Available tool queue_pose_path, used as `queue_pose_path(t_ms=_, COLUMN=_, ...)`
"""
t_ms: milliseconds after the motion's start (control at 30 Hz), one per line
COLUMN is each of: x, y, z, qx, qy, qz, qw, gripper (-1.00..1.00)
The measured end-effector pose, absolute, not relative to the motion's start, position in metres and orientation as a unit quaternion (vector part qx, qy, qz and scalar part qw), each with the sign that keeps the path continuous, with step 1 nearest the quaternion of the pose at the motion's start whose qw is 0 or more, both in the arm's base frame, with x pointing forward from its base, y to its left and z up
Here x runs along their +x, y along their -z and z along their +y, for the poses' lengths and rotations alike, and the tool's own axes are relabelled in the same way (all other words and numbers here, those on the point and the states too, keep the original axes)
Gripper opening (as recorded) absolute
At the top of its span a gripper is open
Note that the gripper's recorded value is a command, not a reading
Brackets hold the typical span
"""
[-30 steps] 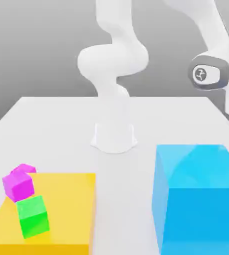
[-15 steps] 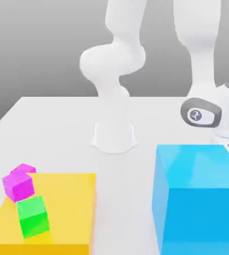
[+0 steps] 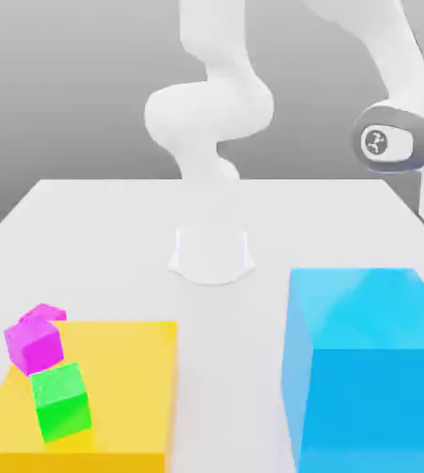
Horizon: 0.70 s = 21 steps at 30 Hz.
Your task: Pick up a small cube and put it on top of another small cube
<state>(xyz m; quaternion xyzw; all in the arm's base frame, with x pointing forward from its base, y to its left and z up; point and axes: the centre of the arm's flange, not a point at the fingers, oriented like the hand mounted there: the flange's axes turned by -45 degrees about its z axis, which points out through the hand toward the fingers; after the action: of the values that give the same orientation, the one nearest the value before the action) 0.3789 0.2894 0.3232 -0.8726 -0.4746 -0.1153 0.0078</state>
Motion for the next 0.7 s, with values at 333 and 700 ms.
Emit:
queue_pose_path(t_ms=333, x=0.454, y=-0.346, z=0.060, qx=-0.968, qy=0.119, qz=-0.220, qw=-0.025, gripper=-1.00)
queue_pose_path(t_ms=700, x=0.322, y=-0.274, z=-0.220, qx=-0.993, qy=0.026, qz=0.117, qw=-0.018, gripper=-1.00)
